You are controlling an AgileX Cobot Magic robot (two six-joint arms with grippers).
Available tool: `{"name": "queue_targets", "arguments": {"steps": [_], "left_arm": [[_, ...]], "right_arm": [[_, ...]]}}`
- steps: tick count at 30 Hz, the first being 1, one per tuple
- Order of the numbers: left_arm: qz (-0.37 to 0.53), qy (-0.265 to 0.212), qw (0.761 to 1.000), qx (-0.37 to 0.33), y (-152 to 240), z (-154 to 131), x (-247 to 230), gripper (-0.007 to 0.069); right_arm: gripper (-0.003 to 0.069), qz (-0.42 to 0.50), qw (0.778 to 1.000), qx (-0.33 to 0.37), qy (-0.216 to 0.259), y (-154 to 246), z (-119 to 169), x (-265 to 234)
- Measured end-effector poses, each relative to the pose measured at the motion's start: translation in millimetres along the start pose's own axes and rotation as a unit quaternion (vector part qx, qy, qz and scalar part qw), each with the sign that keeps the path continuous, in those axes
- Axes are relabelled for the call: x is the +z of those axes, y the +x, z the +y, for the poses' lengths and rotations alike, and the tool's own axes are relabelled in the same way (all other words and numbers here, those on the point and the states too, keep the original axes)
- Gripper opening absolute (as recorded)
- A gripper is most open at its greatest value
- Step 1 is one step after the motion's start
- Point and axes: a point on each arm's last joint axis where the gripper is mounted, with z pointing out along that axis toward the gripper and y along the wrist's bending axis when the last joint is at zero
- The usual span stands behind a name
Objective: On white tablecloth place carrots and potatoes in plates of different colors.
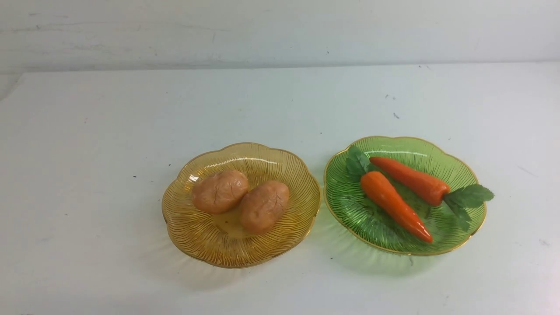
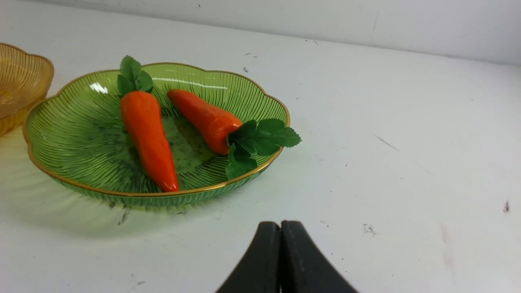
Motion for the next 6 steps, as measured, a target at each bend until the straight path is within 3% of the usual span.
{"name": "queue_targets", "arguments": {"steps": [6], "left_arm": [[0.0, 0.0, 1.0, 0.002, 0.0, 0.0, 0.0, -0.0003]], "right_arm": [[-0.0015, 0.0, 1.0, 0.0, 0.0, 0.0, 0.0, 0.0]]}}
